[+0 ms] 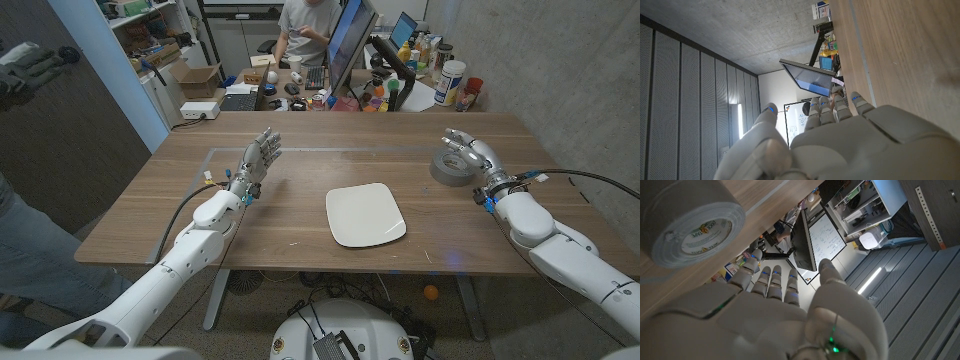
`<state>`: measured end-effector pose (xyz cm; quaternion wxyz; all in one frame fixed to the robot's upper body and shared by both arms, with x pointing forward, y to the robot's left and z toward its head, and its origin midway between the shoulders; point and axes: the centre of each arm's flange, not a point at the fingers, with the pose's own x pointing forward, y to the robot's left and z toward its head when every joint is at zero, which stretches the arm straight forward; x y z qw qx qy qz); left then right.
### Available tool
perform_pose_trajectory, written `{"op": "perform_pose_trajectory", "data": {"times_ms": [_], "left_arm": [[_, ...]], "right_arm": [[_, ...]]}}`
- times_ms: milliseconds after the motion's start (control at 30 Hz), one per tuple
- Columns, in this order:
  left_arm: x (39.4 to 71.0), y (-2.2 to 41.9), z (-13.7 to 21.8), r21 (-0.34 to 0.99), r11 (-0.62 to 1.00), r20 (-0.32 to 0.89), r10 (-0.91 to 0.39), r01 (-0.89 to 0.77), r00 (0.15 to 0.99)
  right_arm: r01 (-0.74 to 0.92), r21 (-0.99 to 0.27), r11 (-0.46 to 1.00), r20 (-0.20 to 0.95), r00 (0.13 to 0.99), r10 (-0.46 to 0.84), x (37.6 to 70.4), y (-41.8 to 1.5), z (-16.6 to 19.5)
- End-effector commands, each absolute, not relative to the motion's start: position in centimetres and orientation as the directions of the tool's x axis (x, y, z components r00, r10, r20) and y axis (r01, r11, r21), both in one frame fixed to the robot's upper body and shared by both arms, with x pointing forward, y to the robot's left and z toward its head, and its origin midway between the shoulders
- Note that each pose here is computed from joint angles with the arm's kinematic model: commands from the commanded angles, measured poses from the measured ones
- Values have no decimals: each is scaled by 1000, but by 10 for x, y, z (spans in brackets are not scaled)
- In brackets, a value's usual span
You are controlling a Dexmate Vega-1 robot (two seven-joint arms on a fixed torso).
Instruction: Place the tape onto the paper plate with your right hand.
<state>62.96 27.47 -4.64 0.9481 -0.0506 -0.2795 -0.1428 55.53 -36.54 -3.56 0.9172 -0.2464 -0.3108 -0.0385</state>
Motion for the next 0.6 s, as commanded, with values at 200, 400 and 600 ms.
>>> {"op": "perform_pose_trajectory", "data": {"times_ms": [200,400,600], "left_arm": [[630,273,-50,-24,955,538,-237,295,809],[629,273,-50,-22,955,536,-237,294,810],[629,271,-50,-15,954,530,-247,300,811]], "right_arm": [[351,-678,646,554,822,134,536,-363,-13],[367,-739,565,525,839,142,536,-362,-11],[378,-793,478,492,860,137,538,-358,-13]]}}
